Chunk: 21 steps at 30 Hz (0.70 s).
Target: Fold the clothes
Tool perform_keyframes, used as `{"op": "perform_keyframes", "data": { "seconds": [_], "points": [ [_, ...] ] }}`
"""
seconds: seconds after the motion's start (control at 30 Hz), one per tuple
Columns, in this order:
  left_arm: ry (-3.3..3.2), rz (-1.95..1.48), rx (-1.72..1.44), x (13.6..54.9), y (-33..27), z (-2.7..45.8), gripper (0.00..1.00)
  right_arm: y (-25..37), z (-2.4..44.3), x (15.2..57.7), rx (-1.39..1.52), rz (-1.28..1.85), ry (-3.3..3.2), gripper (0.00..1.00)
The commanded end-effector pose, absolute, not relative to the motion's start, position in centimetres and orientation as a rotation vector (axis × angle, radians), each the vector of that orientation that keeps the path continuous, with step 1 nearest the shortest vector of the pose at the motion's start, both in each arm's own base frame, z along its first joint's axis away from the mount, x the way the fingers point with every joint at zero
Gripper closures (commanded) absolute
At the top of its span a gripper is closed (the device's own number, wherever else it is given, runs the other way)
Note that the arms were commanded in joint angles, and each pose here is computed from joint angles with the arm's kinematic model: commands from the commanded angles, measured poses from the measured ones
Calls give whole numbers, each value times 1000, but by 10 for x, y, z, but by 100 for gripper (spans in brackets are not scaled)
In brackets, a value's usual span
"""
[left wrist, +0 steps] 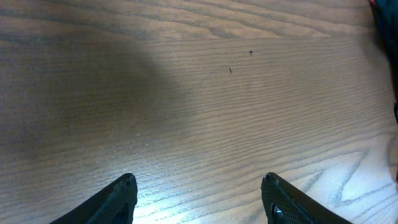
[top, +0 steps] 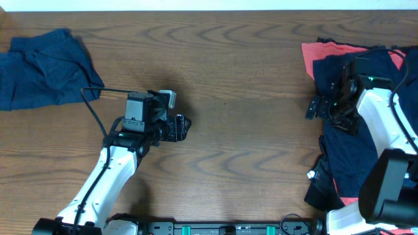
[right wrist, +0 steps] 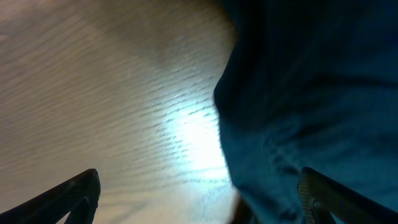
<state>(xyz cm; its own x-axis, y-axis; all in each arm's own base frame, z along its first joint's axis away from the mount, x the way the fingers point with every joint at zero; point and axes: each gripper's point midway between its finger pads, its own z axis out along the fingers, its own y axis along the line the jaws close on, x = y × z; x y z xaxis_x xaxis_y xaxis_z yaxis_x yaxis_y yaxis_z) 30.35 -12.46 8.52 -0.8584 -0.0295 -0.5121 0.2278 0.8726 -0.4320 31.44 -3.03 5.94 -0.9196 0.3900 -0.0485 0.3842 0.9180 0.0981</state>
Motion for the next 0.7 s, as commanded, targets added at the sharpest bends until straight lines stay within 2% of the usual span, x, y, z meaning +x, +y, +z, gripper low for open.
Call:
{"op": "perform_keyframes", "data": {
  "seconds": [0.0,0.1,0.3,0.37,0.57,0.67],
  "points": [
    [2503,-661,157,310,-126,92,34,-40,47,314,606,120,3034,1],
    [2503,-661,156,310,-126,92,34,-46,40,314,640,129,3039,3],
    [2503,-661,156,310,-126,92,34,-56,32,313,683,134,3032,13],
    [2503,-661,156,310,-126,92,34,-59,30,314,699,134,3021,25],
    [2503,-661,156,310,-126,92,34,-60,18,311,706,134,3007,71],
    [2503,-661,156,310,-126,92,34,-59,8,306,719,135,3005,86]
  ]
}}
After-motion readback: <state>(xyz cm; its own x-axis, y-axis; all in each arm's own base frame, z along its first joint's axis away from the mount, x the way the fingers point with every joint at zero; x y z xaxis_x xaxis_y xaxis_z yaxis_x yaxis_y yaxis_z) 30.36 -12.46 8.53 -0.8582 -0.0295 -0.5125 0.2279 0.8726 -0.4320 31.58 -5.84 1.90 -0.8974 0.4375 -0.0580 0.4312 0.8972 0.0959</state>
